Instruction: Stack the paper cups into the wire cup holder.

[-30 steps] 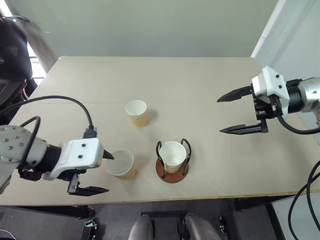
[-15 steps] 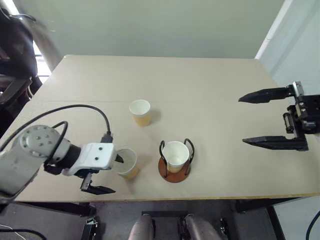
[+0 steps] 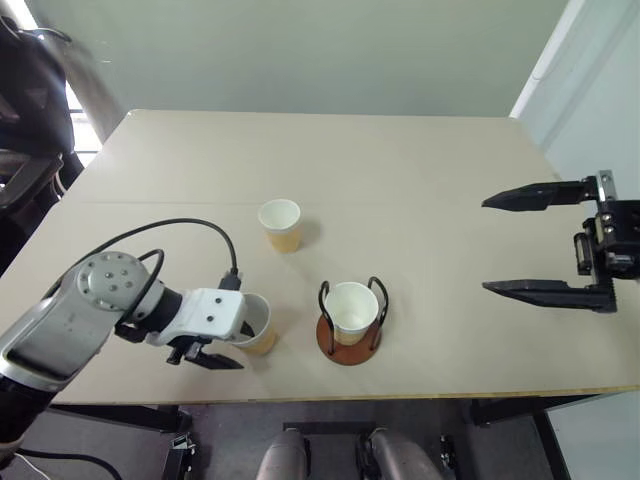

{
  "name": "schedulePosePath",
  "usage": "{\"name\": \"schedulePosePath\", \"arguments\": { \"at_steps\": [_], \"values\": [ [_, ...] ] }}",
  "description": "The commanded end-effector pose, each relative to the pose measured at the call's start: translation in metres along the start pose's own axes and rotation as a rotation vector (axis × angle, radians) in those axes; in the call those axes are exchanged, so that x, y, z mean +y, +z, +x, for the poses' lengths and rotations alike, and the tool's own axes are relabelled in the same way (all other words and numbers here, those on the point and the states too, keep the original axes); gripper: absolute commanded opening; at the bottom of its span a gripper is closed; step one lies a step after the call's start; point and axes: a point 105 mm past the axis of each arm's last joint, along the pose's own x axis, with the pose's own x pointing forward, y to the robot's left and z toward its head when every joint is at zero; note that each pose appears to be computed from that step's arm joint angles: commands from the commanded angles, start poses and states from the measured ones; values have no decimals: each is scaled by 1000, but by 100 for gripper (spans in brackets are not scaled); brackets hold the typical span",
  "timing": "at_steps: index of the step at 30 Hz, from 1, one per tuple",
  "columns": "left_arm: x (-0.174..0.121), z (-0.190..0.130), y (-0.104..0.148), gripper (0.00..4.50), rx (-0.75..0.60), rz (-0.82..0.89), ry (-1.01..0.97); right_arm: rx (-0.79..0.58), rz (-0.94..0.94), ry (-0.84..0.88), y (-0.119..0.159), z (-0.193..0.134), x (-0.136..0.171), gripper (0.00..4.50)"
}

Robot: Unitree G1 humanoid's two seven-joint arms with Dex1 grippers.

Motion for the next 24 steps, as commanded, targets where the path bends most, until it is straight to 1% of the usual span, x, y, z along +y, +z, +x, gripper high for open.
{"name": "schedulePosePath", "arguments": {
  "at_steps": [1,3,4,7,11,13,16,19,21,24],
  "values": [
    [2,-3,4,102,-3,28,2,-7,-49,-30,10,-6,-1,450],
    [2,-3,3,26,1,24,2,-5,-51,-32,10,-6,-2,450],
    [1,-3,3,2,0,21,-3,-5,-52,-32,9,-5,-3,450],
    [-1,-3,5,2,-9,16,-14,-1,-56,-32,9,-5,-4,450],
    [1,-12,9,2,-34,6,-17,-10,-58,-32,10,-6,-5,450],
    [9,-27,22,2,-97,8,4,0,-53,-37,9,-9,-6,450],
    [29,-59,54,2,-253,29,49,2,-45,-57,8,-14,-7,450],
    [52,-92,91,2,-404,118,93,12,-49,-75,5,-14,-6,450],
    [68,-106,109,2,-445,202,127,16,-55,-90,5,-14,-6,450],
    [81,-107,129,2,-469,298,114,21,-66,-102,5,-12,-5,450]
  ]
}}
